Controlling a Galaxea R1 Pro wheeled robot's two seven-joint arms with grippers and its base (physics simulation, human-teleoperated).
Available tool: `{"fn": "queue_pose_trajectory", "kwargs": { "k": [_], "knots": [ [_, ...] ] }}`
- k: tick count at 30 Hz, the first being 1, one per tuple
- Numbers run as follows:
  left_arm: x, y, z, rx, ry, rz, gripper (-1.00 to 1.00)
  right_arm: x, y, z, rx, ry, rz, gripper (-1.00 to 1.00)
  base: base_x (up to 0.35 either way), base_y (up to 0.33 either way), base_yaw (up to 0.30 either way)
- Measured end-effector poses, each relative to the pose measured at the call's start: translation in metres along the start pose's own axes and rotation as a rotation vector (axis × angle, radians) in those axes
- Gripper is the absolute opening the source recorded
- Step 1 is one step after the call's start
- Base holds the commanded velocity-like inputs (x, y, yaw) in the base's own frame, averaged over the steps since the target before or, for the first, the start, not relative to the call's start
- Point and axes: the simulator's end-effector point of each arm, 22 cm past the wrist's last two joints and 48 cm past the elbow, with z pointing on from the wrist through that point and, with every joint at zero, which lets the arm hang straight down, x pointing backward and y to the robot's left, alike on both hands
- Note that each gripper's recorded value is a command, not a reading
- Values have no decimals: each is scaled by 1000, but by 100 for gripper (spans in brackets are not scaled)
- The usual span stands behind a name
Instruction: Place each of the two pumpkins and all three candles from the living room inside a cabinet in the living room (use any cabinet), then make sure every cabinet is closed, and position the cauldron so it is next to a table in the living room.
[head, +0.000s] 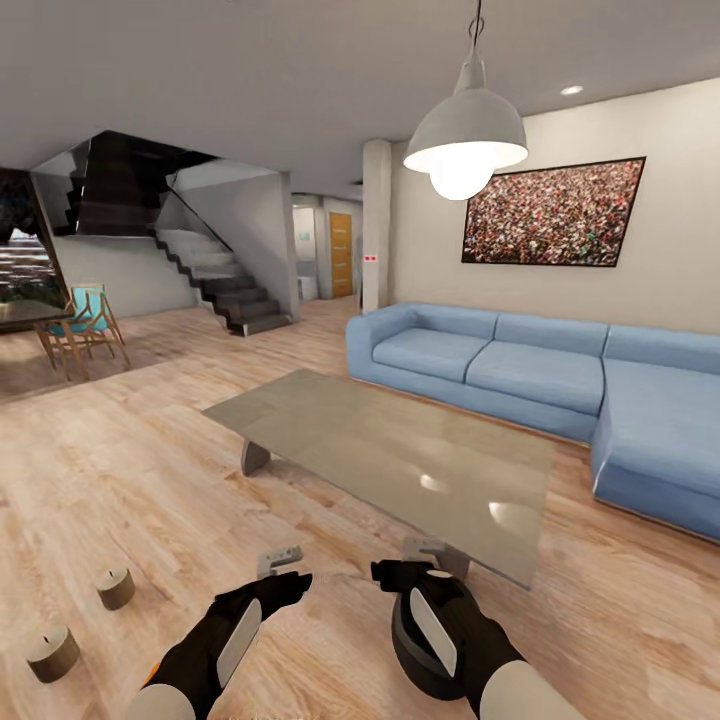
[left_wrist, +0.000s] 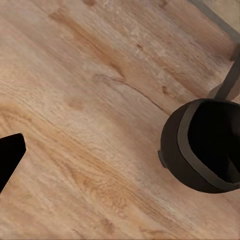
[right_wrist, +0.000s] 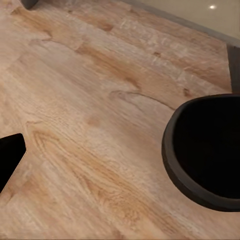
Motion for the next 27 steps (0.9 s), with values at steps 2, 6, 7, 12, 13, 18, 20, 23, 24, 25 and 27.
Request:
{"fn": "queue_pose_trajectory", "kwargs": {
  "k": [2, 6, 7, 12, 13, 18, 20, 23, 24, 25, 27],
  "knots": [
    [0, 1, 0, -2, 0, -2, 100, 0, 0, 0, 0, 0, -1, 100, 0, 51, 270],
    [0, 2, 0, -4, -1, -4, 100, 0, 0, 0, 0, 0, -2, 100, 0, 200, 270],
    [0, 2, 0, -5, -1, -4, 100, 0, 0, 0, 0, 0, -2, 100, 0, 261, 270],
    [0, 2, 0, -4, 0, -5, 100, 0, 1, 0, -1, 0, -3, 100, 0, 244, 270],
    [0, 2, 0, -4, 0, -6, 100, 0, 1, 0, -1, 0, -3, 100, 0, 206, 270],
    [0, 2, 0, -4, 0, -5, 100, 0, 2, 0, -2, 0, -3, 100, 0, 166, 270],
    [0, 2, 0, -5, 0, -5, 100, 0, 2, 0, -2, -1, -3, 100, 0, 63, 270],
    [1, 2, 0, -4, 1, -4, 100, 0, 2, 0, -1, -1, -5, 100, 0, 22, 270],
    [1, 2, 0, -5, 1, -5, 100, 0, 2, 0, -1, -1, -5, 100, 0, 8, 270],
    [1, 3, 0, -6, 1, -5, 100, 0, 2, 0, -1, -1, -5, 100, 0, 5, 270],
    [1, 2, 0, -5, 1, -5, 100, 0, 1, 0, 0, -1, -5, 100, 0, 2, 270]
  ]
}}
